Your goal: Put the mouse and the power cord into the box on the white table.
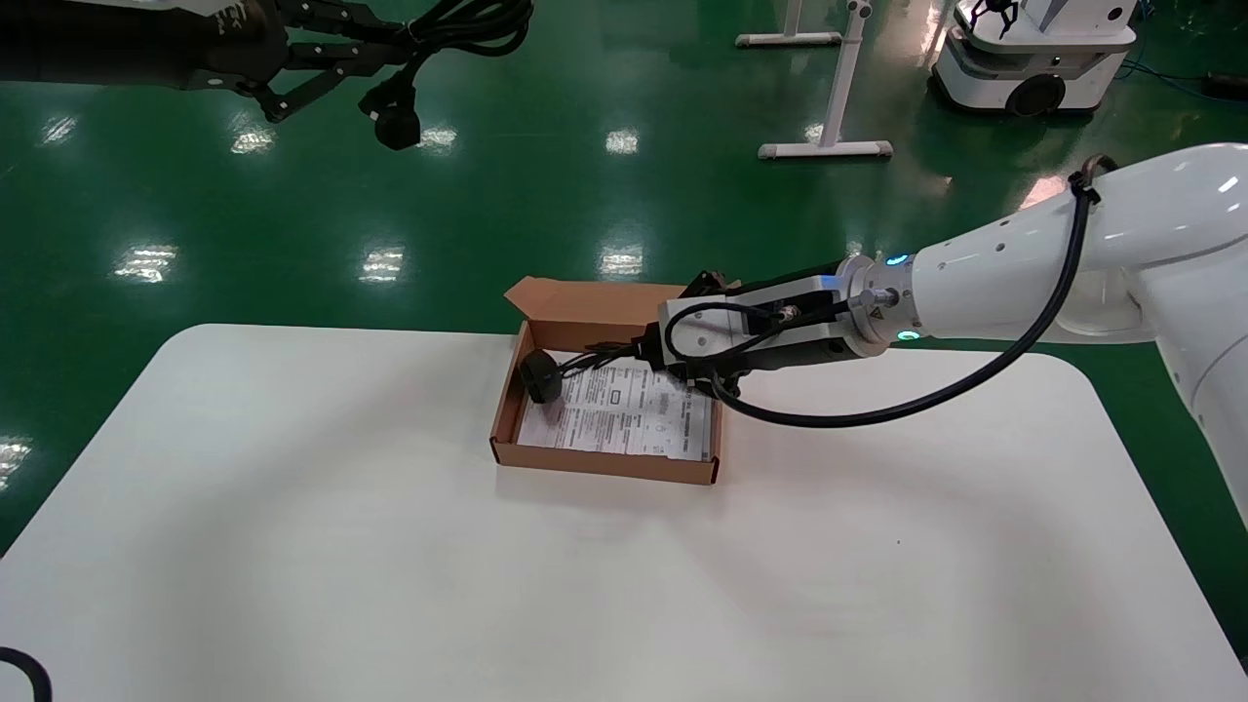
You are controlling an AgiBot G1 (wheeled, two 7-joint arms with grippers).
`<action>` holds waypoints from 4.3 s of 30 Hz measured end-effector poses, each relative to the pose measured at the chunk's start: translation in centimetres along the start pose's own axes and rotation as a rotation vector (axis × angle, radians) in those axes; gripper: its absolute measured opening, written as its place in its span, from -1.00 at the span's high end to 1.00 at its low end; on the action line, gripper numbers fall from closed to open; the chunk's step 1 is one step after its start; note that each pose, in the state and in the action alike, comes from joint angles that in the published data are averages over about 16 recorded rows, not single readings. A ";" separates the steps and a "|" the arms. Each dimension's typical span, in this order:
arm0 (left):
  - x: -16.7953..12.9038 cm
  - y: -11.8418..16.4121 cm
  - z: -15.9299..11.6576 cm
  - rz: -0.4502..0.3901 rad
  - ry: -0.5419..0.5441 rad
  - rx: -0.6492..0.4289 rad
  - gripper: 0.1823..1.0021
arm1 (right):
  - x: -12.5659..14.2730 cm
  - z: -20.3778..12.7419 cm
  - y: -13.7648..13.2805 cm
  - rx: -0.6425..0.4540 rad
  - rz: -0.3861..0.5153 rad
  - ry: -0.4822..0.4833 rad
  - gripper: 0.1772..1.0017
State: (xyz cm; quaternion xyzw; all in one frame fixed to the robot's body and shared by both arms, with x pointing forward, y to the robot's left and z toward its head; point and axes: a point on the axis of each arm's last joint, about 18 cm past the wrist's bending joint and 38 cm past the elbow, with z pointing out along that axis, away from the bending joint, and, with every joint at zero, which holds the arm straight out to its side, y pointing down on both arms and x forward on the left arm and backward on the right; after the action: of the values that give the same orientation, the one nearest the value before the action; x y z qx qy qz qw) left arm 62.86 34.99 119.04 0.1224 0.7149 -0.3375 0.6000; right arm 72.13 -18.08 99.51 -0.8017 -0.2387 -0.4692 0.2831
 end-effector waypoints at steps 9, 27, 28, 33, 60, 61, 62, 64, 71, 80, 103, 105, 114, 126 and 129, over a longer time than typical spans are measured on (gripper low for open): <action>1.0 -0.2 1.1 -0.005 0.038 0.012 0.88 | 0.3 -0.4 0.2 -0.004 0.012 0.013 0.66; 10.0 0.5 13.4 -0.113 0.135 0.005 0.88 | 4.0 -12.5 7.5 -0.194 0.161 0.204 -0.24; 10.7 0.5 14.0 -0.114 0.146 0.006 0.88 | 4.0 -13.2 8.0 -0.208 0.166 0.212 -0.28; 14.1 0.4 16.2 -0.100 0.210 0.008 0.88 | 3.9 -15.9 9.7 -0.265 0.187 0.235 -0.54; 18.3 0.7 17.6 0.098 0.369 -0.014 0.78 | 2.2 -16.6 11.0 -0.291 0.213 0.204 -1.00; 18.3 0.7 17.6 0.098 0.369 -0.014 0.76 | 2.1 -16.6 11.0 -0.290 0.215 0.205 -1.00; 18.3 0.7 17.6 0.098 0.369 -0.014 0.73 | 2.1 -16.6 11.0 -0.288 0.217 0.207 -1.00; 18.3 0.7 17.6 0.097 0.369 -0.014 0.69 | 2.0 -16.7 11.1 -0.284 0.222 0.212 -1.00; 18.6 0.7 17.4 0.061 0.359 0.007 0.44 | 1.7 -16.7 11.0 -0.243 0.254 0.241 -1.00; 19.3 0.9 16.0 -0.079 0.315 0.090 -0.06 | 0.8 -16.5 10.2 -0.123 0.330 0.288 -1.00; 20.5 0.3 7.1 -0.453 0.233 0.349 -0.93 | -3.8 -18.0 4.5 0.266 0.525 0.296 -1.00; 20.6 0.1 6.1 -0.476 0.234 0.368 -0.97 | -4.3 -18.3 3.9 0.298 0.539 0.286 -1.00; 21.3 -1.2 1.5 -0.565 0.259 0.449 -0.99 | -6.8 -19.8 0.6 0.435 0.593 0.222 -1.00; 22.7 -4.1 -4.7 -0.648 0.350 0.526 -1.00 | -10.6 -22.1 -4.4 0.593 0.652 0.080 -1.00; 23.1 -4.9 -6.1 -0.661 0.380 0.539 -1.00 | -11.5 -22.6 -5.6 0.625 0.662 0.040 -1.00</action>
State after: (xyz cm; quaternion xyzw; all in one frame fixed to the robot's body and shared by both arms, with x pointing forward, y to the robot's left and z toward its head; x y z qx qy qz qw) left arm 49.50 29.87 99.30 0.0993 0.6996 -0.6559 0.2655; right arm 49.42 -30.67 99.63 -0.7019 -0.0941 -0.2741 0.6507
